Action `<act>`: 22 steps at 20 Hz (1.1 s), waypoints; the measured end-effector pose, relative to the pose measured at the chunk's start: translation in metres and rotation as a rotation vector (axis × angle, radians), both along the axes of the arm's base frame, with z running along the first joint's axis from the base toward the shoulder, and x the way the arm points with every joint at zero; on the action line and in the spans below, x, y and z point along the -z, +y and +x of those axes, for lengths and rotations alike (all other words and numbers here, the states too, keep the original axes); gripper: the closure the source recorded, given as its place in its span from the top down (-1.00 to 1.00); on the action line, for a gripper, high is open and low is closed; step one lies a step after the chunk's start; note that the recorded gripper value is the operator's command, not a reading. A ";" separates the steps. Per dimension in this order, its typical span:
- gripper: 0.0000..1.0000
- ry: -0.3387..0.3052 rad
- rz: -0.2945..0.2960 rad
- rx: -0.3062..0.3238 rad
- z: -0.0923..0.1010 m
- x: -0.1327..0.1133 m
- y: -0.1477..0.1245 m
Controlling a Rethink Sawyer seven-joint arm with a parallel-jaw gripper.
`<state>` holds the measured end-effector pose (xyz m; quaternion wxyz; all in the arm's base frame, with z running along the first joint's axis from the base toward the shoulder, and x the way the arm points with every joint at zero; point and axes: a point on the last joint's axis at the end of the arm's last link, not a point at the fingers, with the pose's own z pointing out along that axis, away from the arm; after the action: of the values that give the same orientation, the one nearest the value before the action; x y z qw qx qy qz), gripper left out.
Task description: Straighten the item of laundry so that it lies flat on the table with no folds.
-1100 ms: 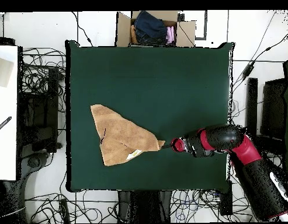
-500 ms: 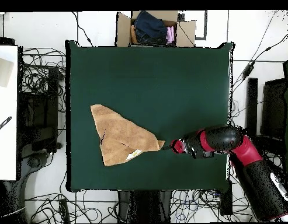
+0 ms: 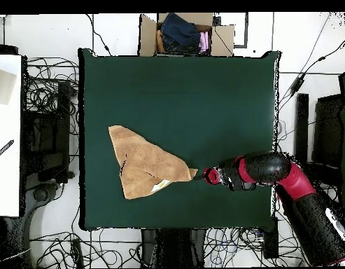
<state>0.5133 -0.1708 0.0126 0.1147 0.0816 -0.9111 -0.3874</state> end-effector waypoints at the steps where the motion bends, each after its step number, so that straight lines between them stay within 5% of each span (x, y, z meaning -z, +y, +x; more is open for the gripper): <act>1: 1.00 -0.004 -0.003 0.000 0.000 0.000 0.001; 22: 1.00 -0.073 -0.028 -0.024 0.003 -0.005 0.039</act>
<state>0.5162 -0.1322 0.0179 0.0871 0.1049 -0.9190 -0.3699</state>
